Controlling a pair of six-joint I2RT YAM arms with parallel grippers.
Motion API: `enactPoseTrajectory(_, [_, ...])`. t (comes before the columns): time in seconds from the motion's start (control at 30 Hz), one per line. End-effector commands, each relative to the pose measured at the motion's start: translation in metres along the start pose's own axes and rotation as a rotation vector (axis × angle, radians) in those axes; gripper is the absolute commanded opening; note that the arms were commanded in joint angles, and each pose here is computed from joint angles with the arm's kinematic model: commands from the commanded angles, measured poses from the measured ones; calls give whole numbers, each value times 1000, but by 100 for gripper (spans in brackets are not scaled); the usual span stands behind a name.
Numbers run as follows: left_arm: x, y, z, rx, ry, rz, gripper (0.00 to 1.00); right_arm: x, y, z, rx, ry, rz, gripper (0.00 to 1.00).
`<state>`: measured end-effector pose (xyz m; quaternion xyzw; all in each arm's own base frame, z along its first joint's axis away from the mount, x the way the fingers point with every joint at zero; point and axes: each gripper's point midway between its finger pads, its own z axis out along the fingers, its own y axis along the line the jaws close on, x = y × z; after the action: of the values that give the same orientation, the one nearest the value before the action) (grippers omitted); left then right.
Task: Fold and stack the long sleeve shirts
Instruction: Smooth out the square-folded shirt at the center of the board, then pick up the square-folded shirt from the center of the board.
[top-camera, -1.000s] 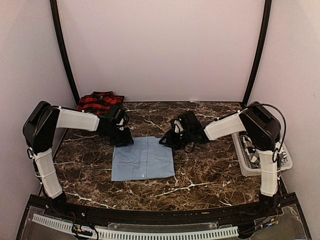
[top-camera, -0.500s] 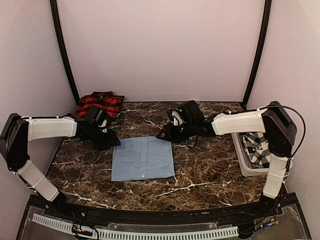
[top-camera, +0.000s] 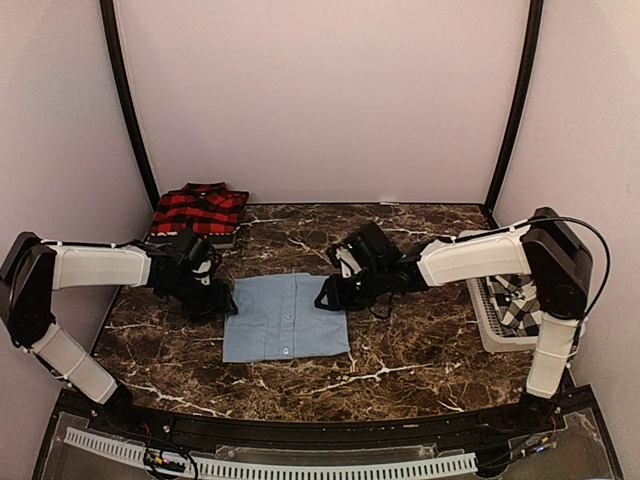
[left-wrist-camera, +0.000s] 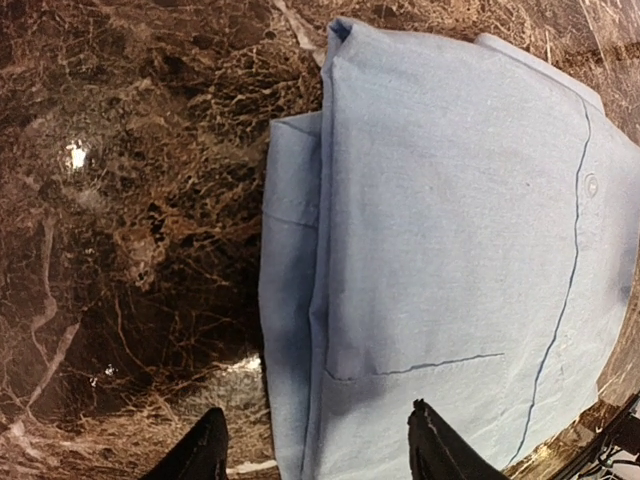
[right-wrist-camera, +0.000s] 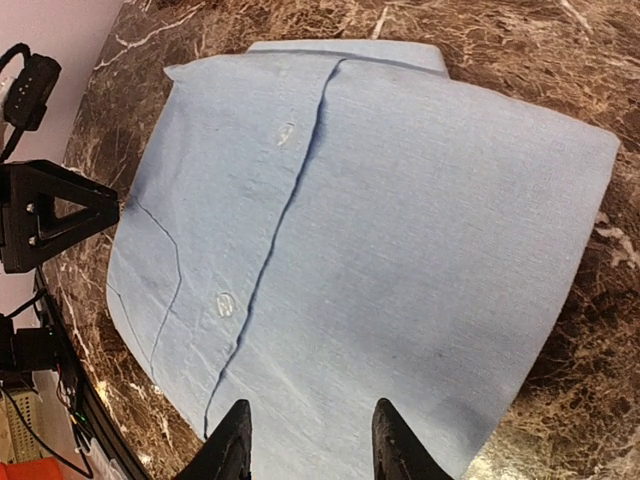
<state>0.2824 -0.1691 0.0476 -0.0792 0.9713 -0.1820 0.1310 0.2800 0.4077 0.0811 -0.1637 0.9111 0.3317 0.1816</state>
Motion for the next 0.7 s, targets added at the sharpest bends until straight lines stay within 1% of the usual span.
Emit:
enactPoseTrajectory(0.0, [12, 9, 10, -16, 51, 7, 59, -9, 3, -16, 20, -53, -36, 39])
enactPoseTrajectory(0.23, [20, 5, 23, -4, 91, 21, 52, -6, -3, -20, 48, -61, -52, 39])
enactPoseTrajectory(0.4, [26, 7, 33, -35, 113, 37, 42, -5, -10, -22, 80, -69, -57, 39])
enactPoseTrajectory(0.43, [26, 8, 36, -41, 117, 37, 38, -5, -12, -23, 88, -70, -59, 39])
enactPoseTrajectory(0.53, [25, 4, 39, -29, 118, 30, 29, -2, -17, -23, 107, -67, -60, 39])
enactPoseTrajectory(0.57, [24, 3, 39, -22, 115, 30, 24, -2, -18, -23, 111, -68, -60, 39])
enactPoseTrajectory(0.6, [22, -1, 38, -8, 114, 29, 22, -2, -19, -23, 115, -68, -61, 39])
enactPoseTrajectory(0.63, [21, -3, 39, 0, 113, 29, 16, 0, -20, -23, 120, -67, -60, 39])
enactPoseTrajectory(0.67, [19, -7, 38, 12, 113, 29, 13, 0, -21, -23, 124, -68, -60, 39])
